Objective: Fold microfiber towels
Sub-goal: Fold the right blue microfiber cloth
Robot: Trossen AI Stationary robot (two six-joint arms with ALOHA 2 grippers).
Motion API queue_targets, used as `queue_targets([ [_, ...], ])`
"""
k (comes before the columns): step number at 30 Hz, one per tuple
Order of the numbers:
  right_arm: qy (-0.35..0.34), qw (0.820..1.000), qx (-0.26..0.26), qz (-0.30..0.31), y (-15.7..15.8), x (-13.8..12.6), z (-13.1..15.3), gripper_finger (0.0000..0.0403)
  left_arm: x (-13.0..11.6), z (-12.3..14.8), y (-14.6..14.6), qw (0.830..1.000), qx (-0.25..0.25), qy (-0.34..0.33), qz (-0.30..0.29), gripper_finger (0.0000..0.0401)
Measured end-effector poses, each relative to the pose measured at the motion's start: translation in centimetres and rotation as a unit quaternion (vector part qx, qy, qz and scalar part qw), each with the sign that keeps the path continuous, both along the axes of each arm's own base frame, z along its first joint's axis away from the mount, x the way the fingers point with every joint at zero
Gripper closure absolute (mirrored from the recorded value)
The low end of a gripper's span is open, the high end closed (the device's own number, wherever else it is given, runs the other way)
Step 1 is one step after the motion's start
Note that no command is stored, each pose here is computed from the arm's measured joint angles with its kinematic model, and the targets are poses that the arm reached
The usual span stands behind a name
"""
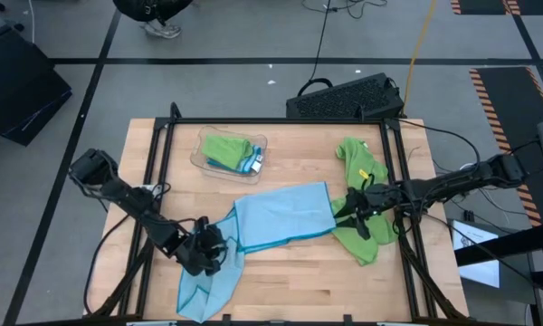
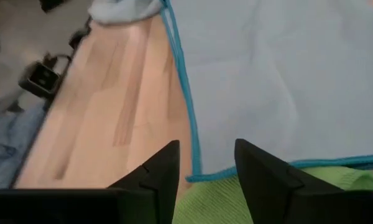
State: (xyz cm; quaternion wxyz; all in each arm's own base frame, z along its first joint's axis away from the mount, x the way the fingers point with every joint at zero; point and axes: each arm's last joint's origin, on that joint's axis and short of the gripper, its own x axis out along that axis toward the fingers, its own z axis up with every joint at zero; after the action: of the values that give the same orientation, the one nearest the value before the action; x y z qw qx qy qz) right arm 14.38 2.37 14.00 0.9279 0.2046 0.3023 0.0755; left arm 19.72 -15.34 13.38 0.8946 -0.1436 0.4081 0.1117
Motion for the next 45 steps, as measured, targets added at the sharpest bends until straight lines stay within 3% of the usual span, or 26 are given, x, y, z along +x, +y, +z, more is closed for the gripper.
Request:
queue_targets([
  [9, 0.052, 0.998, 0.007, -0.04, -0.2, -1.1, -0.4, 0.0259, -2.2, -3.3, 0.0, 0.997, -0.022, 0.057, 0.04, 0.0304],
  [14, 0.129, 0.99, 0.019, -0.055, 0.2, -2.3, -1.4, 0.0259, -3.3, -2.5, 0.2, 0.992, -0.031, 0.113, 0.048, 0.0304],
  [19, 0.199, 0.975, 0.004, -0.099, 0.8, -3.5, -2.3, 0.0259, -5.3, -1.4, 2.0, 0.975, -0.007, 0.185, 0.12, 0.0304],
  [23, 0.224, 0.967, 0.004, -0.12, 1.4, -4.0, -2.6, 0.0259, -6.3, -0.4, 2.9, 0.968, -0.008, 0.202, 0.147, 0.0304],
  [28, 0.221, 0.968, 0.005, -0.121, 1.9, -4.2, -2.6, 0.0259, -6.2, 0.9, 3.1, 0.979, -0.021, 0.16, 0.123, 0.0304],
  [35, 0.227, 0.968, 0.028, -0.105, 2.6, -4.0, -1.6, 0.0259, -6.2, 2.2, 3.4, 0.99, -0.001, 0.106, 0.088, 0.0304],
  [45, 0.085, 0.99, -0.063, -0.096, 3.2, -1.9, 2.9, 0.0259, -3.3, 3.9, 2.4, 0.998, 0.022, -0.06, 0.023, 0.0304],
])
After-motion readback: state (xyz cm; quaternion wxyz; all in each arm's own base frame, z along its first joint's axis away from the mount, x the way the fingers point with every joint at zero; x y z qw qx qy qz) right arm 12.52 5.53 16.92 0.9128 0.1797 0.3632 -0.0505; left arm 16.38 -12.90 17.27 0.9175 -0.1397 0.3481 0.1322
